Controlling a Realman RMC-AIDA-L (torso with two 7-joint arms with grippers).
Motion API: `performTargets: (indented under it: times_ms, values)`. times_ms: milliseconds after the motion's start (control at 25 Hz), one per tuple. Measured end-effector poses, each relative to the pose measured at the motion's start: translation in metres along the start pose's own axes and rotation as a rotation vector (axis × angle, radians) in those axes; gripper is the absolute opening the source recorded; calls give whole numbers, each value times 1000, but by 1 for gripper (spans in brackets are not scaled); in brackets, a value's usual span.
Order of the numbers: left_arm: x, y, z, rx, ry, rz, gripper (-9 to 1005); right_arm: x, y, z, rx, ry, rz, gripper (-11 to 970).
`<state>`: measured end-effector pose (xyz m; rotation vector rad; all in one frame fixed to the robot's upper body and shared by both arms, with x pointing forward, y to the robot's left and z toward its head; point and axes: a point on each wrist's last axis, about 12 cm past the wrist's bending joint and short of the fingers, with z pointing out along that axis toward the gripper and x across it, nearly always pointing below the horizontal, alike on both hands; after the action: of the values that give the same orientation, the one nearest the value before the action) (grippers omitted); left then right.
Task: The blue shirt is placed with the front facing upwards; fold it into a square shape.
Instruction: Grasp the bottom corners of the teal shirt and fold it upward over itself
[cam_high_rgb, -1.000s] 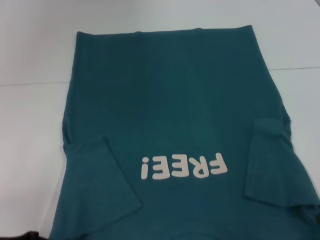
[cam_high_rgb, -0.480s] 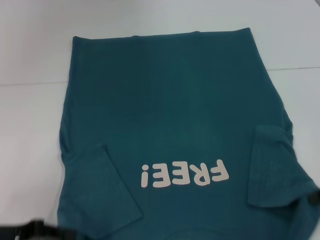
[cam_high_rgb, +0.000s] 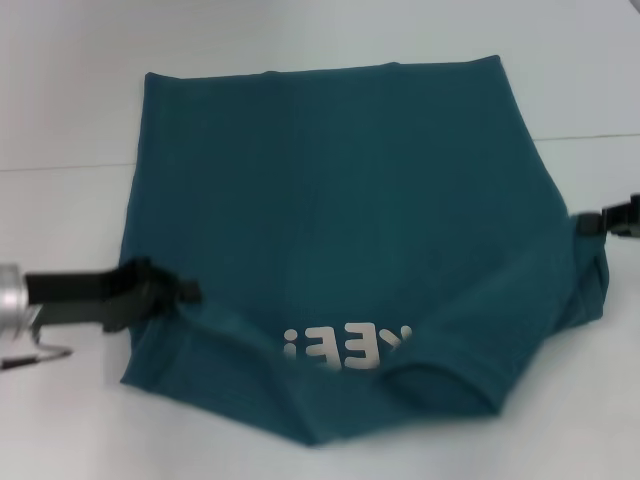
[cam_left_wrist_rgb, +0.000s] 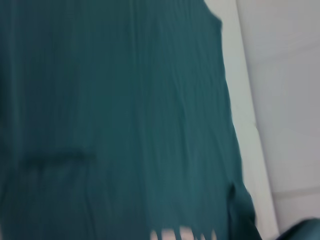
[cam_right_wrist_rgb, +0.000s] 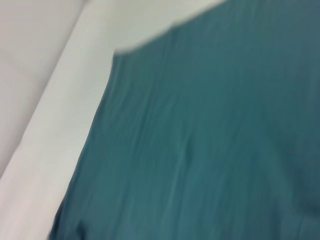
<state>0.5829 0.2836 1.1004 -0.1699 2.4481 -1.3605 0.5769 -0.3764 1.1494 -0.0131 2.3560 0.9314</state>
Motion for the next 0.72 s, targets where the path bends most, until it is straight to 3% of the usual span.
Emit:
performTargets:
  times_ms: [440, 720]
  values:
    - [-52, -28, 45, -115, -203, 61, 29, -26, -10, 26, 121, -206, 40, 21]
    - [-68, -39, 57, -174, -262, 103, 29, -47, 4, 52, 168, -145, -23, 21]
